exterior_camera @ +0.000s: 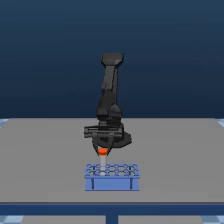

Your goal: Pick up the centrifuge tube on the rack

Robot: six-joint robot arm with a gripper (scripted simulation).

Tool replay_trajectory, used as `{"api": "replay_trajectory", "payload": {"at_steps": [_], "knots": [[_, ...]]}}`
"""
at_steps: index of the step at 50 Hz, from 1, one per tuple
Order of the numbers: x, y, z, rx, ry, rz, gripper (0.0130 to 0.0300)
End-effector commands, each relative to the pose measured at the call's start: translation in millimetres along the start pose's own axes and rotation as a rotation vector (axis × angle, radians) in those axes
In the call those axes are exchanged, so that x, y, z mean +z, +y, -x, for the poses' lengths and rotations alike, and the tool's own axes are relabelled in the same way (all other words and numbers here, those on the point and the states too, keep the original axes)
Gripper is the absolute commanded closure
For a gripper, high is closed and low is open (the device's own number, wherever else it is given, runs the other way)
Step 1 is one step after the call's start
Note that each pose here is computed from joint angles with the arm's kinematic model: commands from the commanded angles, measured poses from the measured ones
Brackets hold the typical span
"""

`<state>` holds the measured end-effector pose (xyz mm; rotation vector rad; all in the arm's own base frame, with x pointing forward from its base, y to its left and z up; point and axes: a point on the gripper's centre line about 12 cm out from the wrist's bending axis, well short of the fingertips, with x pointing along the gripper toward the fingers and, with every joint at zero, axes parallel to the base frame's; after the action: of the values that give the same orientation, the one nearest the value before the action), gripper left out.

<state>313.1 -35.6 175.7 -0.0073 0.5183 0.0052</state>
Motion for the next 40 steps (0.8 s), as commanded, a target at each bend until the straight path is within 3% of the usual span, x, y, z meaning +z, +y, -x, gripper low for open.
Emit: {"api": "replay_trajectory", "payload": {"at_steps": [1,40], "knots": [[2.6,-0.5,1.8,-0.004,0.006,-0.008,0.0300],[28.0,-0.7,16.3,-0.004,0.006,-0.008,0.0300]]}}
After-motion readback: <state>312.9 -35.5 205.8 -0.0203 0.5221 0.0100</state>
